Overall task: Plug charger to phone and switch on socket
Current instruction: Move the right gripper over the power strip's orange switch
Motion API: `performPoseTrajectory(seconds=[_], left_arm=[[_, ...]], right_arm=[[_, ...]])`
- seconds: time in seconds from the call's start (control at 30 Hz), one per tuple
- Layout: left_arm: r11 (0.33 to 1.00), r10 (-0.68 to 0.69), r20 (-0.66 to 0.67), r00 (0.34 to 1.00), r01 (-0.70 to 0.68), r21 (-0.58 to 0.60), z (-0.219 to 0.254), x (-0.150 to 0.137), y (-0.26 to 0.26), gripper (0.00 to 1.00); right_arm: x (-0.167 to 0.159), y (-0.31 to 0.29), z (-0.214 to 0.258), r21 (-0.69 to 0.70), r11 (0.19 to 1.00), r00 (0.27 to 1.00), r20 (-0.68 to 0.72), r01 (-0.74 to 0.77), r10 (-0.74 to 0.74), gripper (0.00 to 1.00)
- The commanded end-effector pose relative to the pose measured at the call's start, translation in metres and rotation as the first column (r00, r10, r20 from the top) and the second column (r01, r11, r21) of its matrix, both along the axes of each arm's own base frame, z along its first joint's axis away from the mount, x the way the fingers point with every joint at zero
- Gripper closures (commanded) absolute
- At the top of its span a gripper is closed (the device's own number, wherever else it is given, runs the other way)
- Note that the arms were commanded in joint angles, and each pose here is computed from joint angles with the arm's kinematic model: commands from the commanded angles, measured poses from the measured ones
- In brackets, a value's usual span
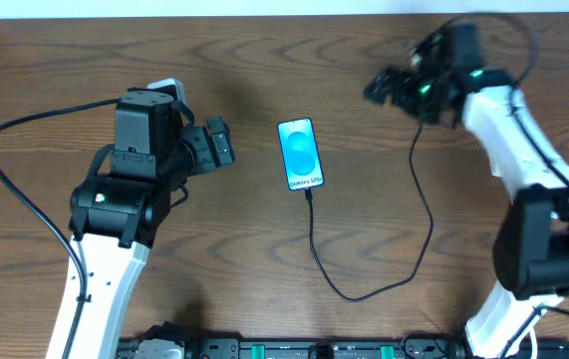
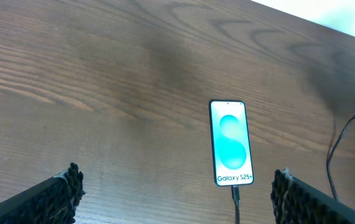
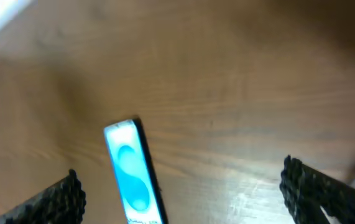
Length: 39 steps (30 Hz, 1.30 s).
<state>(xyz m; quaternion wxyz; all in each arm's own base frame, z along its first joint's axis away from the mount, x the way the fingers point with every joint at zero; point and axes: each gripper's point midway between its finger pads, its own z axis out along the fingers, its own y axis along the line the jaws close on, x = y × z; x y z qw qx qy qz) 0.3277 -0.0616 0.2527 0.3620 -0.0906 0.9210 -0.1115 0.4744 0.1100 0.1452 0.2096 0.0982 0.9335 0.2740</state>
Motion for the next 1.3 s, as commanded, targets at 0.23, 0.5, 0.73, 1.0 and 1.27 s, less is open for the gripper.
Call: performPoseTrajectory(seconds=[0.23, 0.5, 0.73, 1.0, 1.27], left_arm=[[1.000, 0.005, 0.008, 1.000, -0.005, 0.017, 0.002, 0.001, 0.004, 0.02], [1.000, 0.005, 0.008, 1.000, -0.005, 0.017, 0.002, 0.001, 0.004, 0.02], [1.000, 0.005, 0.008, 1.000, -0.005, 0.017, 0.002, 0.001, 0.004, 0.02], [1.000, 0.005, 0.008, 1.000, -0.005, 0.017, 0.002, 0.001, 0.004, 0.02], [1.000, 0.005, 0.008, 1.000, -0.005, 0.017, 0.002, 0.001, 0.004, 0.02]], right_arm=[[0.008, -0.167, 0.097, -0.015, 0.952, 0.935, 0.194, 0.306, -0.297, 0.01], [-0.050, -0.272, 0.069, -0.082, 0.872, 0.876, 0.055, 0.483, -0.480, 0.01], [-0.057, -0.258, 0.044, -0.140, 0.959, 0.969, 0.071, 0.245, -0.237, 0.01], [-0.036, -0.269, 0.023, -0.131, 0.975, 0.983, -0.017, 0.181, -0.185, 0.01], [-0.008, -0.281, -0.010, -0.084, 0.995, 0.988, -0.140, 0.051, -0.062, 0.01]])
